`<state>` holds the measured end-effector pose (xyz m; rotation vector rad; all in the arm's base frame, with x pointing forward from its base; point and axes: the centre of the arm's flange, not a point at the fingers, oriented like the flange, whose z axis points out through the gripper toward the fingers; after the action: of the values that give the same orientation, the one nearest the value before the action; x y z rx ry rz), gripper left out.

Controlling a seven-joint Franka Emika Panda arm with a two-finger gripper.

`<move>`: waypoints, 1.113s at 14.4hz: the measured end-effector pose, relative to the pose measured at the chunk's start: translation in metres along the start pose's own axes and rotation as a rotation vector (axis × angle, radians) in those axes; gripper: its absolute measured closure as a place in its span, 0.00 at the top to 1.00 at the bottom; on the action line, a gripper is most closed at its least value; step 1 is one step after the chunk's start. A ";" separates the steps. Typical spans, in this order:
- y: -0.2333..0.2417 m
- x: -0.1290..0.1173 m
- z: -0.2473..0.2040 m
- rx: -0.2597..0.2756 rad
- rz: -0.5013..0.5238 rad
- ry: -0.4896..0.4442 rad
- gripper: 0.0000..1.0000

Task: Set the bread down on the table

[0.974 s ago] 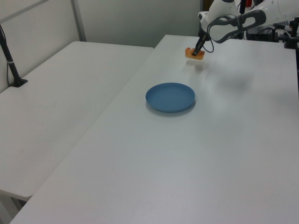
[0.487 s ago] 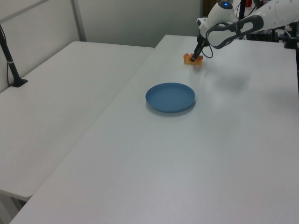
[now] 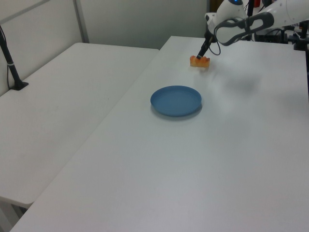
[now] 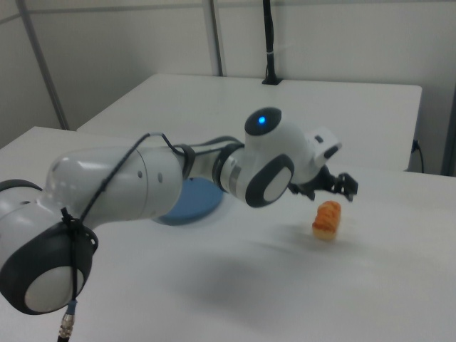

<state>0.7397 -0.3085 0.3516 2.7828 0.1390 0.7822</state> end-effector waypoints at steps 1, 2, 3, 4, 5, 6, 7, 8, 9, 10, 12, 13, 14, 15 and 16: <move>0.006 0.015 -0.026 -0.007 0.005 0.036 1.00; 0.009 0.024 -0.046 -0.005 0.010 0.042 1.00; 0.013 0.036 -0.078 0.013 0.027 0.021 1.00; 0.015 0.046 -0.113 0.040 0.071 0.011 1.00; 0.016 0.054 -0.150 0.086 0.136 0.001 1.00; 0.013 0.057 -0.175 0.126 0.183 -0.015 1.00; 0.007 0.059 -0.200 0.175 0.233 -0.049 1.00; -0.002 0.060 -0.227 0.220 0.287 -0.097 1.00; -0.019 0.061 -0.265 0.259 0.353 -0.163 1.00; -0.034 0.064 -0.288 0.274 0.390 -0.199 1.00; -0.071 0.070 -0.322 0.295 0.436 -0.263 1.00; -0.091 0.073 -0.337 0.305 0.451 -0.296 1.00; -0.119 0.075 -0.358 0.314 0.470 -0.340 1.00; -0.139 0.076 -0.377 0.318 0.479 -0.369 1.00; -0.152 0.075 -0.389 0.322 0.472 -0.389 1.00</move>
<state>0.5960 -0.0679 0.6709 3.2603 -0.5232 0.3042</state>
